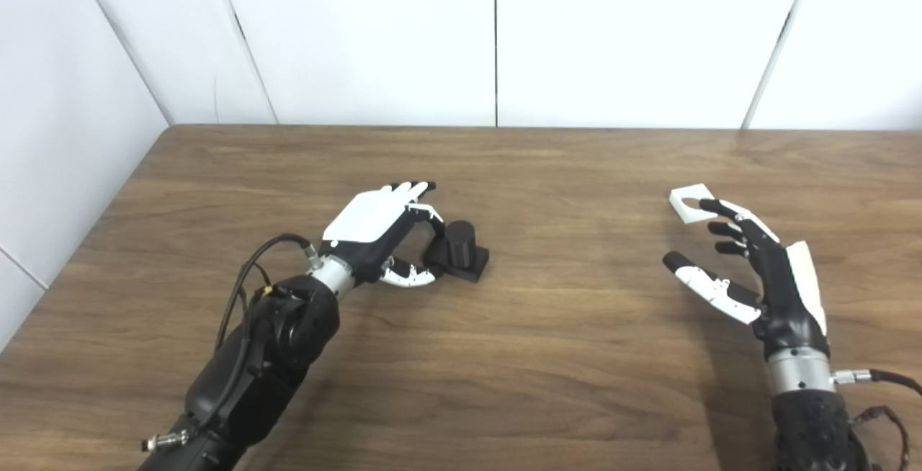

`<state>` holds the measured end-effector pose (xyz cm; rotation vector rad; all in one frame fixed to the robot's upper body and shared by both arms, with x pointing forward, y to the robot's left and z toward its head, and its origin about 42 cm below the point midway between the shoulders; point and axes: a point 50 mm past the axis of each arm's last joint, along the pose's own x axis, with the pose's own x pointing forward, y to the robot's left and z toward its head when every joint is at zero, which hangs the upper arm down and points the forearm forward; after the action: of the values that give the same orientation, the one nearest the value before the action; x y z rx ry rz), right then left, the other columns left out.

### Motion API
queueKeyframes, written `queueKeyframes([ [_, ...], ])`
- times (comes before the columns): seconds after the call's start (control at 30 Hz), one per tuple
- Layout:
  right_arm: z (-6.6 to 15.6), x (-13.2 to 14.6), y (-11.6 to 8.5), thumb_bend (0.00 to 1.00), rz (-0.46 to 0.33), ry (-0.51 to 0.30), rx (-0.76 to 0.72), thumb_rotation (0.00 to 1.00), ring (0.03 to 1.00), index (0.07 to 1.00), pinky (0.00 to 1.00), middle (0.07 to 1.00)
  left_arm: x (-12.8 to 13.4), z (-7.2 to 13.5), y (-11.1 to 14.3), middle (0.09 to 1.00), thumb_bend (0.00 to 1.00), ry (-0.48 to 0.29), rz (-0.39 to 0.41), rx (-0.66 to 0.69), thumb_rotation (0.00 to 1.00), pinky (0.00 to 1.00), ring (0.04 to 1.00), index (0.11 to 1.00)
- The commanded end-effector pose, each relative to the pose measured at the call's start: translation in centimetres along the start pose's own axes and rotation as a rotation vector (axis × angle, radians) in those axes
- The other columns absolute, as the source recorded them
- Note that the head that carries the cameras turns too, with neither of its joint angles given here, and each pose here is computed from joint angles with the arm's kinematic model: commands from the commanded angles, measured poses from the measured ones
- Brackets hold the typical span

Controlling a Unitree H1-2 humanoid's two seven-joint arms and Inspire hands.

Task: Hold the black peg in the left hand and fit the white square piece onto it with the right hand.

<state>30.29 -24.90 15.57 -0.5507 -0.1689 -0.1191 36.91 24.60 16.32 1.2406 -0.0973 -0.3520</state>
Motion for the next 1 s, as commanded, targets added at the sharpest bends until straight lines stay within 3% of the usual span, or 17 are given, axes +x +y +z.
queueKeyframes([
  [0.0, 1.7, 0.8, -0.8, 0.73, -0.039, -0.066, 0.008, 0.48, 0.795, 0.793, 0.73, 0.857, 0.3, -1.3, 1.1, 0.993, 0.65, 0.041, 0.014, 0.066, 0.15, 1.00, 1.000, 0.645],
  [0.5, 1.8, 0.8, -0.7, 0.73, -0.042, -0.071, 0.009, 0.47, 0.789, 0.785, 0.72, 0.849, -0.1, -1.7, -0.2, 0.989, 0.69, 0.046, 0.007, 0.034, 0.15, 1.00, 1.000, 0.637],
  [0.67, 2.4, 1.6, -1.0, 0.70, -0.043, -0.103, -0.063, 0.42, 0.794, 0.784, 0.70, 0.851, -0.8, -2.4, -0.2, 0.994, 0.69, 0.062, 0.001, 0.021, 0.14, 1.00, 1.000, 0.650],
  [0.83, 2.9, 3.1, -2.3, 0.69, -0.039, -0.139, -0.188, 0.40, 0.838, 0.800, 0.75, 0.869, -1.2, -2.9, -0.4, 0.989, 0.71, 0.060, -0.001, 0.013, 0.11, 1.00, 1.000, 0.652],
  [0.97, 3.8, 5.1, -5.0, 0.70, -0.026, -0.167, -0.311, 0.39, 0.842, 0.803, 0.70, 0.894, -1.3, -3.2, -0.7, 0.991, 0.71, 0.055, 0.002, 0.002, 0.11, 1.00, 1.000, 0.649],
])
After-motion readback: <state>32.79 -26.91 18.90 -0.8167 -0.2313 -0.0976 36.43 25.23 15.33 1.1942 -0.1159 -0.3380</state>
